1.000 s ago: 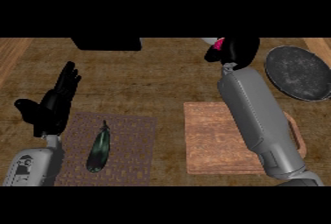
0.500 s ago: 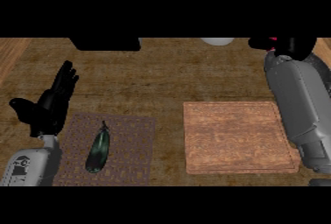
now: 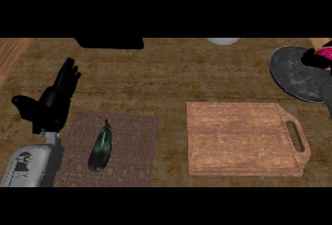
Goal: Pick the cupcake from the cutting board and place it in the pan
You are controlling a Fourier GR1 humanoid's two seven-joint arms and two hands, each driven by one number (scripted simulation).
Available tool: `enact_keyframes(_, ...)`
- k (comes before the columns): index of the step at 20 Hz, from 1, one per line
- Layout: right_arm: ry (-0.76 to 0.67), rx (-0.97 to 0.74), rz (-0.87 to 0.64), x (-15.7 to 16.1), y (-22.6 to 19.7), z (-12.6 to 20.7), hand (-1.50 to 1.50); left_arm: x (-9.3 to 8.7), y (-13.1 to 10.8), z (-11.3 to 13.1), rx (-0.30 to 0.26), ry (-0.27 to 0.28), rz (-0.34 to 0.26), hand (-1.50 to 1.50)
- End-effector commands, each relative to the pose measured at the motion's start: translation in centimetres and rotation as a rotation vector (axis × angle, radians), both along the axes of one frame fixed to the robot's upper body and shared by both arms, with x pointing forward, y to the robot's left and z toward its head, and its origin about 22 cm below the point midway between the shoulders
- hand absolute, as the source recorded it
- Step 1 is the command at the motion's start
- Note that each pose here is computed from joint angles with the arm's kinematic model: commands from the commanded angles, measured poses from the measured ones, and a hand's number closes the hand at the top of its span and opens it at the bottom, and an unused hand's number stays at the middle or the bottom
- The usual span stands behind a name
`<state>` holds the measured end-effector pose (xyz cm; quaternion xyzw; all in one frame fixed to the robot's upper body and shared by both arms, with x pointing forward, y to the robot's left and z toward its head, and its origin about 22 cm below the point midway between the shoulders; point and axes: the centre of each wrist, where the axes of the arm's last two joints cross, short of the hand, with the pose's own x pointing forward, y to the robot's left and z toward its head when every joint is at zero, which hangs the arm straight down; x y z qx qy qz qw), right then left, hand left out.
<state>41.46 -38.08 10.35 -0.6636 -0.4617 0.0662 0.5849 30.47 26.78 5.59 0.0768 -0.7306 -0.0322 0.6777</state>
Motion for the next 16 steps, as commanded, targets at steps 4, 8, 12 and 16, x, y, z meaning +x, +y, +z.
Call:
enact_keyframes(4, 0.005, -0.012, -0.075, -3.2, -5.5, -2.7, 1.50, 0.6, -1.6, -0.1, 0.013, -0.002, -0.025, 0.00)
enact_keyframes(8, 0.009, 0.003, -0.095, -3.6, -6.4, -2.7, 1.50, 1.1, -1.5, 0.6, -0.005, -0.028, -0.031, 0.00)
enact_keyframes(12, 0.008, 0.196, -0.076, -4.1, -7.0, -3.1, -1.50, 0.9, -1.7, 0.3, -0.025, -0.029, -0.055, 0.00)
enact_keyframes(16, 0.039, 0.434, 0.036, -5.1, -7.4, -4.8, -1.50, 0.2, -1.0, -0.7, -0.011, -0.008, -0.031, 0.00)
